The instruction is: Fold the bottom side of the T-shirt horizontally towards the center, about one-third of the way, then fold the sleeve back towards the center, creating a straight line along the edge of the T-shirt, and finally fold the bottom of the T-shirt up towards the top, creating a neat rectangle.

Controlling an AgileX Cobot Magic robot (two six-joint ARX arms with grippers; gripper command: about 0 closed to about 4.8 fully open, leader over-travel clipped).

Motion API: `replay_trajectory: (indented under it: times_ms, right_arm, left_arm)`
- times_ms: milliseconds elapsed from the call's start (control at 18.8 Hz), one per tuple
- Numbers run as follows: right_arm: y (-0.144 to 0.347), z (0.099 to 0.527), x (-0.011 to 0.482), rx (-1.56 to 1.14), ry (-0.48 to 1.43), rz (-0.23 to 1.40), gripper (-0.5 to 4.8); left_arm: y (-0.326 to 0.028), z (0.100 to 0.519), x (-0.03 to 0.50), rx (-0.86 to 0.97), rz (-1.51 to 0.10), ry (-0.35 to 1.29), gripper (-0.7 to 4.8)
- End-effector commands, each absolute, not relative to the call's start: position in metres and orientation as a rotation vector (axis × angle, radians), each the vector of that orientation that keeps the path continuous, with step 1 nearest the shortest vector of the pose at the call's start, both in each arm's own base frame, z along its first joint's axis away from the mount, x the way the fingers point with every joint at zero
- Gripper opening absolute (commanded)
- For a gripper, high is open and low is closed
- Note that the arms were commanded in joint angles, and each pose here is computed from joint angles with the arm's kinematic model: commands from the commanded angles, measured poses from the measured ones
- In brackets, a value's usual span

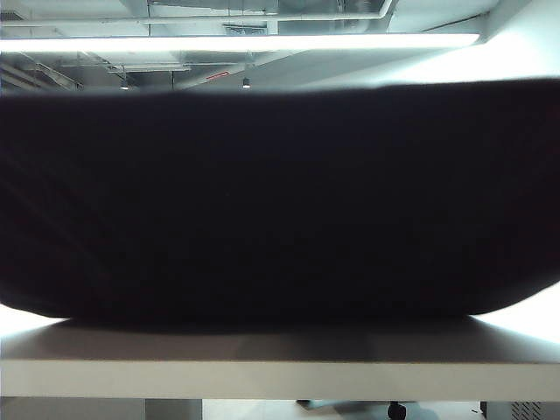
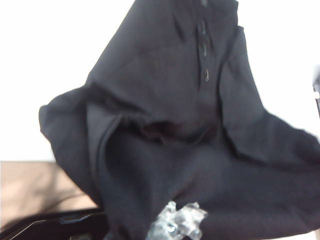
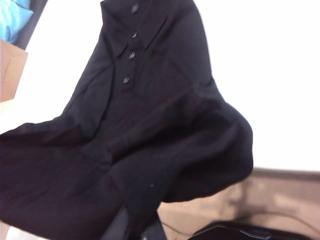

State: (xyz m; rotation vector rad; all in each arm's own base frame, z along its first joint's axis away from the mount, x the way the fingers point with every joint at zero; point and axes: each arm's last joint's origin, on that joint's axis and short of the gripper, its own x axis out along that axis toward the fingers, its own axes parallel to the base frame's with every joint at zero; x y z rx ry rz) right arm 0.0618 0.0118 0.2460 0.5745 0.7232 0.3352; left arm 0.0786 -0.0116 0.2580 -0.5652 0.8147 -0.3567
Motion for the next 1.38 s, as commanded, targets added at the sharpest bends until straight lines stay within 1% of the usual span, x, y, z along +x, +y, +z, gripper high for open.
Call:
replay_trajectory:
  times_ms: [53, 160, 213, 319, 372, 532, 585, 692, 745, 851, 958, 1011, 1064, 1117, 1171, 1224, 1277, 1383]
  right_arm:
    - [0.012, 0.245, 0.062, 0.592, 0.734, 0.32, -0.06]
    - [0.011, 0.25, 0.078, 0.583, 0.692, 0.331, -0.06]
    - [0.01, 0.254, 0.093, 0.581, 0.672, 0.335, -0.06]
    - [0.009, 0.263, 0.125, 0.575, 0.669, 0.338, -0.06]
    - [0.008, 0.266, 0.137, 0.567, 0.671, 0.343, -0.06]
    - [0.004, 0.284, 0.225, 0.506, 0.711, 0.359, -0.06]
    - [0.003, 0.285, 0.242, 0.503, 0.721, 0.359, -0.06]
    - [0.001, 0.281, 0.294, 0.48, 0.765, 0.362, -0.06]
    - [0.001, 0.279, 0.303, 0.477, 0.774, 0.363, -0.06]
    - [0.0, 0.264, 0.338, 0.484, 0.818, 0.361, -0.06]
    - [-0.001, 0.249, 0.355, 0.466, 0.831, 0.368, -0.03]
    - [-0.001, 0.243, 0.36, 0.466, 0.827, 0.375, 0.29]
    - [-0.001, 0.239, 0.364, 0.469, 0.821, 0.388, 0.9]
    - [-0.002, 0.236, 0.367, 0.471, 0.813, 0.396, 2.04]
    - [-0.002, 0.234, 0.369, 0.472, 0.808, 0.398, 3.06]
    - [-0.003, 0.234, 0.37, 0.472, 0.802, 0.398, 3.86]
    - [-0.006, 0.235, 0.371, 0.472, 0.788, 0.393, 4.3]
    - [-0.014, 0.241, 0.373, 0.469, 0.754, 0.383, 4.31]
  left_arm:
    - [-0.011, 0.261, 0.081, -0.572, -0.339, 0.774, -0.06]
    - [-0.01, 0.268, 0.096, -0.573, -0.346, 0.7, -0.06]
    - [-0.009, 0.272, 0.109, -0.58, -0.355, 0.649, -0.06]
    - [-0.008, 0.28, 0.139, -0.594, -0.362, 0.61, -0.06]
    - [-0.007, 0.283, 0.153, -0.594, -0.361, 0.614, -0.06]
    - [-0.003, 0.292, 0.241, -0.556, -0.399, 0.618, -0.06]
    - [-0.003, 0.292, 0.26, -0.551, -0.401, 0.625, -0.06]
    - [0.0, 0.283, 0.313, -0.557, -0.402, 0.663, -0.06]
    - [0.0, 0.281, 0.323, -0.557, -0.402, 0.668, -0.06]
    - [-0.003, 0.263, 0.36, -0.56, -0.407, 0.706, -0.06]
    - [-0.008, 0.248, 0.379, -0.518, -0.427, 0.729, -0.05]
    - [-0.011, 0.242, 0.385, -0.505, -0.436, 0.733, -0.01]
    - [-0.011, 0.24, 0.389, -0.498, -0.439, 0.734, 0.21]
    - [-0.011, 0.237, 0.392, -0.487, -0.443, 0.732, 0.9]
    - [-0.011, 0.236, 0.394, -0.476, -0.447, 0.726, 1.54]
    - [-0.01, 0.236, 0.395, -0.46, -0.45, 0.713, 2.04]
    - [-0.009, 0.238, 0.396, -0.435, -0.449, 0.691, 2.32]
    - [-0.004, 0.243, 0.397, -0.405, -0.441, 0.644, 2.39]
